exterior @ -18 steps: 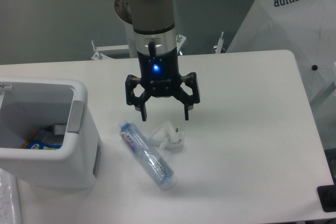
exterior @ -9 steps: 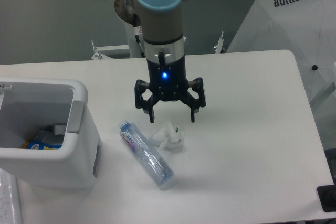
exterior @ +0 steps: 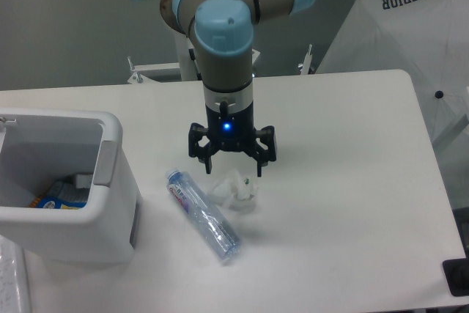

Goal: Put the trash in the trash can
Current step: 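Lower the open gripper toward the crumpled white tissue beside the bottle, then close the gripper on the crumpled white tissue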

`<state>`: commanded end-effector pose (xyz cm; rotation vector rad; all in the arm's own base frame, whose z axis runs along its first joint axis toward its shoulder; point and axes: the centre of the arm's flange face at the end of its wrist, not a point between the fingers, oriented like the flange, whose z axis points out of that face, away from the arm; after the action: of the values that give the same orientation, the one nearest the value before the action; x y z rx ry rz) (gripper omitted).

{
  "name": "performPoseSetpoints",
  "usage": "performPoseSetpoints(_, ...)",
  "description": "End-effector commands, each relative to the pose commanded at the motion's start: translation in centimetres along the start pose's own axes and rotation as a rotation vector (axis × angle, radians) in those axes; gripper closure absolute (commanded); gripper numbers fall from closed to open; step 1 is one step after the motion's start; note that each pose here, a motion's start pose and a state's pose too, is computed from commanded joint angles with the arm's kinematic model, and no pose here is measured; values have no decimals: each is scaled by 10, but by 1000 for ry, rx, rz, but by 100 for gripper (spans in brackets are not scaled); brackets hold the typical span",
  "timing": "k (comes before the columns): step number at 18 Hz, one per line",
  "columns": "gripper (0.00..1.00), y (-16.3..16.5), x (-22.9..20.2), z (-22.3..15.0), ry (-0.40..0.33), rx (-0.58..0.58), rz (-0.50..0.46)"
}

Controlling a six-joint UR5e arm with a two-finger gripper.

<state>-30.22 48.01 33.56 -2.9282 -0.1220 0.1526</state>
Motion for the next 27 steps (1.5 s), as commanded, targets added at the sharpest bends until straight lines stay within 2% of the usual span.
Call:
performPoseSetpoints(3, 0, 5, 3, 12, 17, -18, 84)
performPoseSetpoints(5, 0, 5, 3, 26, 35, -37, 106)
performPoseSetpoints(8, 0, 9, 0, 51, 32, -100, 105)
performPoseSetpoints(13, 0, 9, -3, 74, 39, -127, 99)
performPoseSetpoints(20, 1, 8, -4, 85, 37, -129, 97)
performPoseSetpoints(22, 14, 9, -4, 85, 39, -131, 99)
performPoseSetpoints(26, 57, 9, -4, 86, 40, -133, 100)
performPoseSetpoints(27, 70, 9, -4, 85, 39, -131, 100)
